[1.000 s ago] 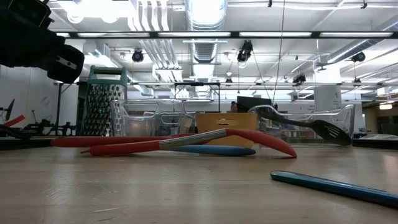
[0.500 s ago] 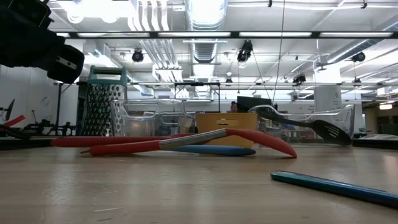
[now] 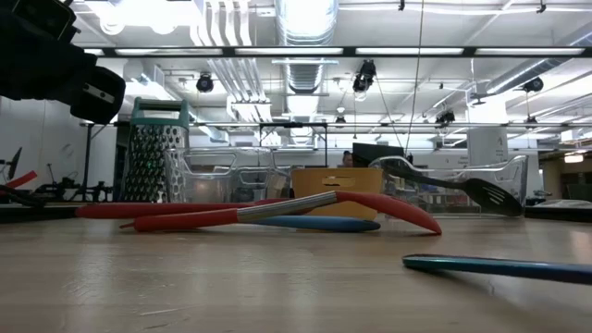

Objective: Pick & Place Kitchen Items
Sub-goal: Put the blue knife into the left transparent bin

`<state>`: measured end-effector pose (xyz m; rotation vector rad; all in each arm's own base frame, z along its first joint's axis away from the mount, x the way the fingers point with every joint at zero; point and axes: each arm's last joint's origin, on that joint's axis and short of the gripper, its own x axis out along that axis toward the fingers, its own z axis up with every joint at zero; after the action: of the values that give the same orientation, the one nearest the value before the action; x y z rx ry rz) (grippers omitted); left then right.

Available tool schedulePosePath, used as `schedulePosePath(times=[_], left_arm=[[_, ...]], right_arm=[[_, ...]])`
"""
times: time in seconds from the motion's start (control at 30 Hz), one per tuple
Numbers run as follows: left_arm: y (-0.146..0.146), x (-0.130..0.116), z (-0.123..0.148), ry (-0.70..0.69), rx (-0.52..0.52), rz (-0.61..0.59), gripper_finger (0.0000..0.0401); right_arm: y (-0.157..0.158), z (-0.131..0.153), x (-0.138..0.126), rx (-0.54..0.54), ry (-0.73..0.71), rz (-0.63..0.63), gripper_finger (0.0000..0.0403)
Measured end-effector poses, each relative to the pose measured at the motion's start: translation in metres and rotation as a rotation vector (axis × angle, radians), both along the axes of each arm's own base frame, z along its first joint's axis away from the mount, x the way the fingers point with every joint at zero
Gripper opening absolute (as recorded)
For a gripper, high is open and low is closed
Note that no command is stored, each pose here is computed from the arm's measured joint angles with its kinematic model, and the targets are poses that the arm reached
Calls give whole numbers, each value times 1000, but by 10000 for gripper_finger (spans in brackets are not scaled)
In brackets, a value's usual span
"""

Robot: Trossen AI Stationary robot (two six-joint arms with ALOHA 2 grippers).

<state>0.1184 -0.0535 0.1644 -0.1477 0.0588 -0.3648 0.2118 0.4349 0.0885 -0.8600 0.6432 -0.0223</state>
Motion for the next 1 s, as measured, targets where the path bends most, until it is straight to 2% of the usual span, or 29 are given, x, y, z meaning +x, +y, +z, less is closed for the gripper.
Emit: schedulePosePath(times=[0.2,0.43,1.0], left_arm=[[0,0,0,0,0,0,51],[0,0,0,0,0,0,51],[0,0,0,0,0,0,51]], right_arm=[[6,12,4,0,-31,12,15],[10,30,10,-10,-65,9,11],[5,70,24,-145,-137,-15,6]])
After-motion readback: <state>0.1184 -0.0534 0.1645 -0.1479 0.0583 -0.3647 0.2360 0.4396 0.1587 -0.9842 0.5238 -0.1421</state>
